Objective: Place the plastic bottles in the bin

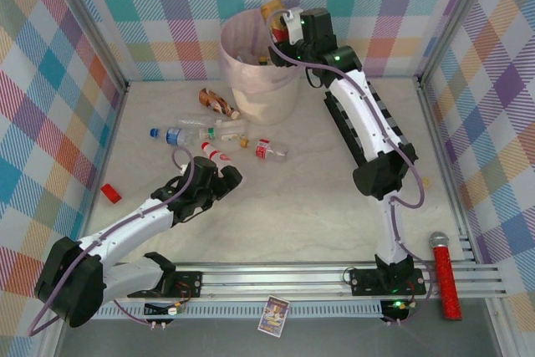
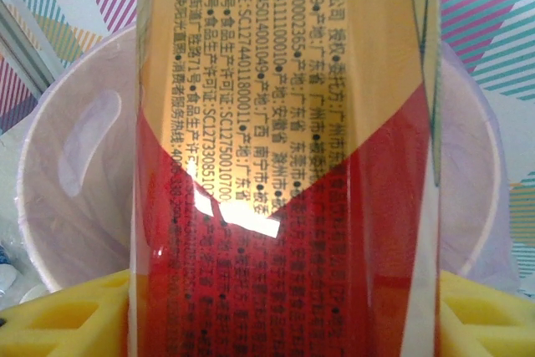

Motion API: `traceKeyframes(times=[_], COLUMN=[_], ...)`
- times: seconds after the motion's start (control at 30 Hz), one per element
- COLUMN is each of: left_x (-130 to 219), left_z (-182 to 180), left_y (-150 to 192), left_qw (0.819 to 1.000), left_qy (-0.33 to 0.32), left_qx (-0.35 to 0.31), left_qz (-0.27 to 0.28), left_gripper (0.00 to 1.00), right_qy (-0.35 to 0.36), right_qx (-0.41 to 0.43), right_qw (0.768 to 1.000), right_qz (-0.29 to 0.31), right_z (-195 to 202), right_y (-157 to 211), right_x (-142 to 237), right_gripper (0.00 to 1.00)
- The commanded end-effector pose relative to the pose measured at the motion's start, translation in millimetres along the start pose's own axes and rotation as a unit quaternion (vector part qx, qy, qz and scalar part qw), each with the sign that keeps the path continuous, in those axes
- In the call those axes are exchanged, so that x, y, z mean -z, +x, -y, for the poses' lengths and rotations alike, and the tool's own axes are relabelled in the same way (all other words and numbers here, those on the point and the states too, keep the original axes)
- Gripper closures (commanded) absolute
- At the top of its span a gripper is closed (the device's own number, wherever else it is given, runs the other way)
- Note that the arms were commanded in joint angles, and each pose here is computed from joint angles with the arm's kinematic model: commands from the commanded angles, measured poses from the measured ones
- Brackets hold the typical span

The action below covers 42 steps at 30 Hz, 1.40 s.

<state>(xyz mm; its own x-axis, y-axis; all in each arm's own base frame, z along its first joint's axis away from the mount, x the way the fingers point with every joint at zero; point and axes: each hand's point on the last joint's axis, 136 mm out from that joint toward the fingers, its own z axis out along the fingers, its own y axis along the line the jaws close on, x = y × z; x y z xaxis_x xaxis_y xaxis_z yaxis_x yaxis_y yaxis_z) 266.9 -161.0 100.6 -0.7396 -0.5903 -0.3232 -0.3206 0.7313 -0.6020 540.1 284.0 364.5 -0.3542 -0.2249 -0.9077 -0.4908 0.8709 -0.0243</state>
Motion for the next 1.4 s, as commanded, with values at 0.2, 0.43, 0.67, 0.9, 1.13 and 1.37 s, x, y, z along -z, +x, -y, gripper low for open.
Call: traceKeyframes(times=[0.2, 0.43, 0.67, 0.9, 1.13, 1.37], left_x=[8.6, 3.6, 2.9, 2.0, 0.1, -2.2], left_z=[8.9, 12.0, 12.2, 12.5, 13.5, 21.5], left_y=[-6.7, -4.2, -3.5, -2.8, -3.5, -9.4], left_qw=[1.000, 1.000, 1.000, 1.000, 1.000, 1.000], left_qy=[0.006, 0.010, 0.014, 0.018, 0.017, 0.016], left_qx=[-0.005, -0.004, 0.004, 0.011, 0.011, 0.004], left_qz=[0.013, 0.004, 0.003, 0.003, 0.002, 0.008], left_gripper=[0.05, 0.05, 0.04, 0.04, 0.03, 0.01], right_qy=[-0.008, -0.006, -0.002, -0.005, -0.021, -0.039], right_qx=[0.012, 0.026, 0.031, 0.033, 0.030, 0.024], right_qw=[0.999, 0.999, 0.999, 0.999, 0.998, 0.996], right_qz=[0.044, 0.031, 0.018, 0.027, 0.060, 0.079], right_z=[-2.1, -1.0, 0.5, -0.8, -7.0, -13.6], right_y=[-14.3, -1.5, 7.8, 0.9, -27.9, -52.4], right_x=[-19.7, -33.7, -40.1, -35.8, -5.7, 39.2], right_gripper=[0.41, 0.27, 0.14, 0.13, 0.12, 0.08])
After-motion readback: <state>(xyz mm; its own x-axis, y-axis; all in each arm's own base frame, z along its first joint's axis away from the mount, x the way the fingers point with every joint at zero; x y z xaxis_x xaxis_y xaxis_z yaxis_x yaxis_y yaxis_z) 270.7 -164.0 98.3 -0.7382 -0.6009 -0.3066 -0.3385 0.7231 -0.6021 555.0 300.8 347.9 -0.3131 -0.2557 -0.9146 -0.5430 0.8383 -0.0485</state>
